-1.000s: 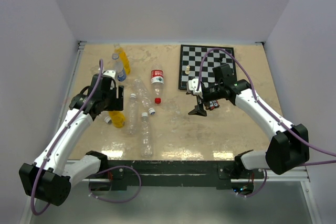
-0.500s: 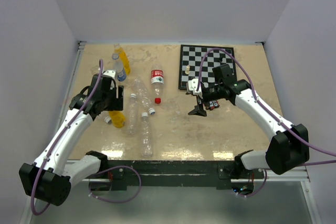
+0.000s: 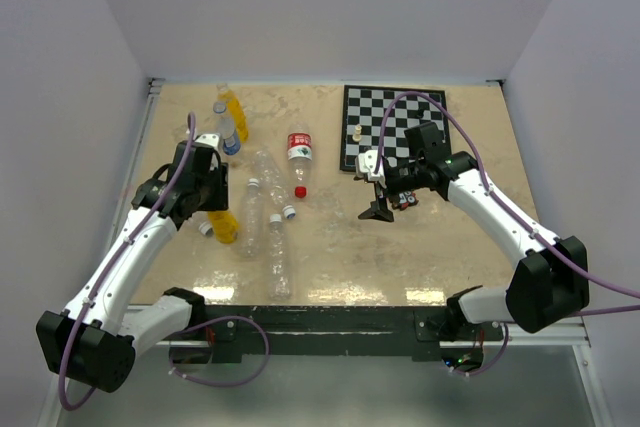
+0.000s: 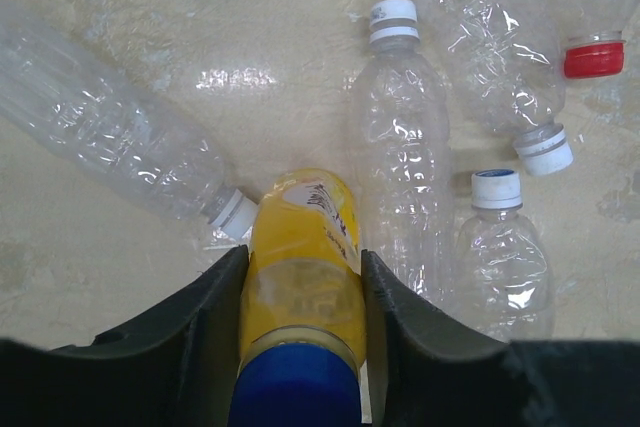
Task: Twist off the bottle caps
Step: Pick up the plastic bottle at the center of the board.
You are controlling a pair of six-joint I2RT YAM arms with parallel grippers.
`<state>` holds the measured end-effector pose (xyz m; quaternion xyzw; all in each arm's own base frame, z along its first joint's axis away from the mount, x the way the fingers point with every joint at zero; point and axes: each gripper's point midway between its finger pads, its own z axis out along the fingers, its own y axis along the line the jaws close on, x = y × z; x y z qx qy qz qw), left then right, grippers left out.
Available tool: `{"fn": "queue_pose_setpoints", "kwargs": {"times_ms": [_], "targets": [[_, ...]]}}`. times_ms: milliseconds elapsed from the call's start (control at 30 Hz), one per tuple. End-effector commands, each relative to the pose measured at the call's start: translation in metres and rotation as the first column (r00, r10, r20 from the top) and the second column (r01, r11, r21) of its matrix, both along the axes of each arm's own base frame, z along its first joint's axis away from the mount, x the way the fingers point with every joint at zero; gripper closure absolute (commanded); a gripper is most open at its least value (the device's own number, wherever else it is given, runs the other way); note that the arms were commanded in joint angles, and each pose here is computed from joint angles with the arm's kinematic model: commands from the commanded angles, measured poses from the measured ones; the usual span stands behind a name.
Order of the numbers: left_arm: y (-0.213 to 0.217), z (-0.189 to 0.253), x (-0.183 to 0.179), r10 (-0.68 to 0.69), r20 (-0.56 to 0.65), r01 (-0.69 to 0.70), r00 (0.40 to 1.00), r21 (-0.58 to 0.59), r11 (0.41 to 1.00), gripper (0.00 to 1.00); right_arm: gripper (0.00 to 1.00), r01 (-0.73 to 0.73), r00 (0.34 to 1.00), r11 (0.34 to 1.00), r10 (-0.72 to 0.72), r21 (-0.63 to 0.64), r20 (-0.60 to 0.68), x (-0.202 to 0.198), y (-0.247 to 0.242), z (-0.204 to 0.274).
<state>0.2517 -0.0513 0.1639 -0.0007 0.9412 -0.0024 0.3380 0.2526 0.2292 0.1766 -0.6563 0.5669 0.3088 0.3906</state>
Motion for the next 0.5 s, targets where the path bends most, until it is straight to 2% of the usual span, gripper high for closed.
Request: {"fn": "queue_pose_setpoints", "kwargs": {"times_ms": [0,133,233,467], "targets": [[0.000,0.002,0.001,0.009,0.018,-0.009,1.000,0.000,1.000,0.67,0.02,-0.020,1.000,1.000,0.020,0.012,0.008,-0.004,0.002,0.002],[0.001,0.007,0.001,0.014,0.030,-0.014,0.999,-0.002,1.000,0.82,0.02,-0.020,1.000,1.000,0.020,0.012,0.008,-0.004,0.002,0.002],[0.003,0.012,0.001,0.018,0.034,-0.018,0.999,0.006,1.000,0.88,0.02,-0.021,1.000,1.000,0.021,0.012,0.009,-0.004,0.002,0.002],[0.001,0.045,0.009,0.006,0.111,-0.006,0.994,-0.006,1.000,0.97,0.02,-0.022,1.000,1.000,0.022,0.012,0.006,-0.004,0.002,0.001]]}}
